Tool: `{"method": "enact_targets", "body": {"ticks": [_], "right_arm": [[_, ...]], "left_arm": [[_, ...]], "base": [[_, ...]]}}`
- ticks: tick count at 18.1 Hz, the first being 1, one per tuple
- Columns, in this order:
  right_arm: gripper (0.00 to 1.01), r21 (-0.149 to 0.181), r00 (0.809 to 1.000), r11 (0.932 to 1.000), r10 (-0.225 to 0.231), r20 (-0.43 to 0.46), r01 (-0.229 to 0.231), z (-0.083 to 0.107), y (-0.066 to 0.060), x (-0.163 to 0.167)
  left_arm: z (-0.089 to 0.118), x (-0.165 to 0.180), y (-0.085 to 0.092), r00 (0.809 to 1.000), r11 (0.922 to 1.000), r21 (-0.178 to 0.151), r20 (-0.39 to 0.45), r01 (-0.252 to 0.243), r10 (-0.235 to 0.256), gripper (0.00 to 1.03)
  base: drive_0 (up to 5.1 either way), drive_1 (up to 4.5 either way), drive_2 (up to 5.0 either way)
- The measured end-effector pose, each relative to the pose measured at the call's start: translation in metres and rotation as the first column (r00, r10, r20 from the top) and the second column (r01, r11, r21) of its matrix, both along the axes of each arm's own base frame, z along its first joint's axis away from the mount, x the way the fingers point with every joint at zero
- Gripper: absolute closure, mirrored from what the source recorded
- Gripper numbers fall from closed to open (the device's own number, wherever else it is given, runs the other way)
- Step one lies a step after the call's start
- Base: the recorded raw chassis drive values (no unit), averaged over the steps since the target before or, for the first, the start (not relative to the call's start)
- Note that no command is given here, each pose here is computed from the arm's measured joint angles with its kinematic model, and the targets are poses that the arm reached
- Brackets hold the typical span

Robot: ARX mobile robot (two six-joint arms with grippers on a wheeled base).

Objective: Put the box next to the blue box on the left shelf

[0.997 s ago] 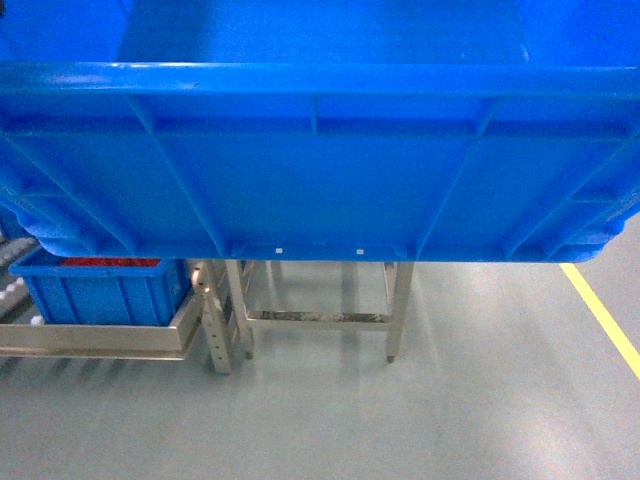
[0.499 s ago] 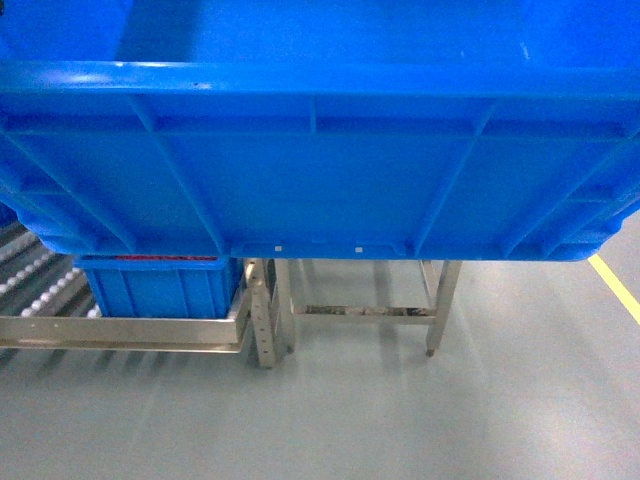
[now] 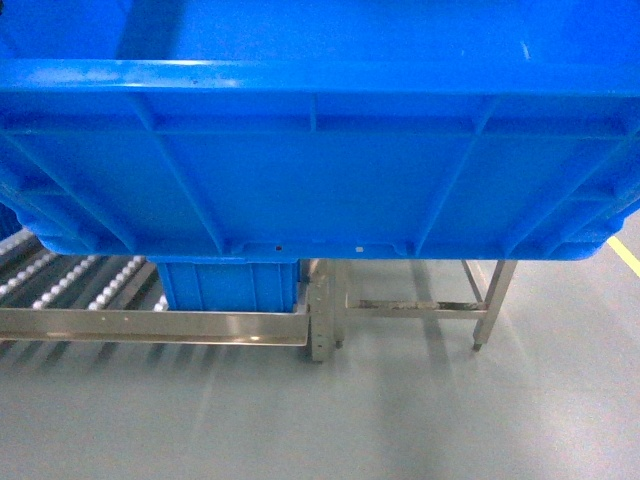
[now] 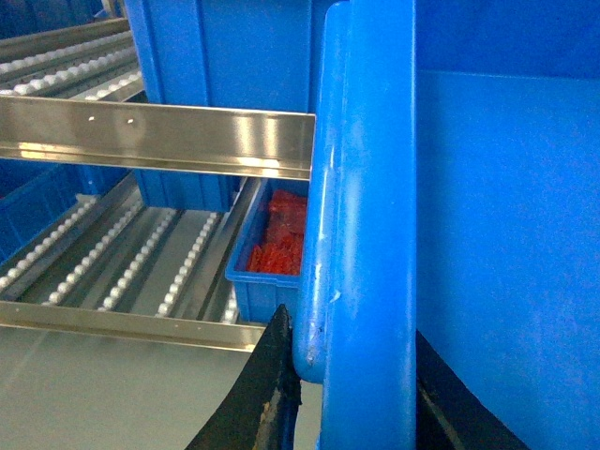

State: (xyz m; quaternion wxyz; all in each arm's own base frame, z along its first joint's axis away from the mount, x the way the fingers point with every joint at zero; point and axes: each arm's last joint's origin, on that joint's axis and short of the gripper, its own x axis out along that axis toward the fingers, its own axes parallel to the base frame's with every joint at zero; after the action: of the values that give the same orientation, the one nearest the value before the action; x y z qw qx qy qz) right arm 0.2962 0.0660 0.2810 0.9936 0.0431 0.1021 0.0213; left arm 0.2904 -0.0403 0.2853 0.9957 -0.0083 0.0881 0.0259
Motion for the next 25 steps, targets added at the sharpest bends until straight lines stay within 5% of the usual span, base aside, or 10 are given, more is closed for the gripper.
{"method": "enact_targets", "body": {"ticks": [25], "right_arm": [[0.82, 0.000, 1.000, 1.0000, 0.000, 0.000, 0.000, 0.0000, -0.0001, 0.0000]], "left_arm": [[-0.0002, 0.0000, 0.0000, 1.000, 1.0000, 0.000, -0.001, 0.000, 0.000, 0.85]], "base": [[-5.0, 2.44, 2.4]]}}
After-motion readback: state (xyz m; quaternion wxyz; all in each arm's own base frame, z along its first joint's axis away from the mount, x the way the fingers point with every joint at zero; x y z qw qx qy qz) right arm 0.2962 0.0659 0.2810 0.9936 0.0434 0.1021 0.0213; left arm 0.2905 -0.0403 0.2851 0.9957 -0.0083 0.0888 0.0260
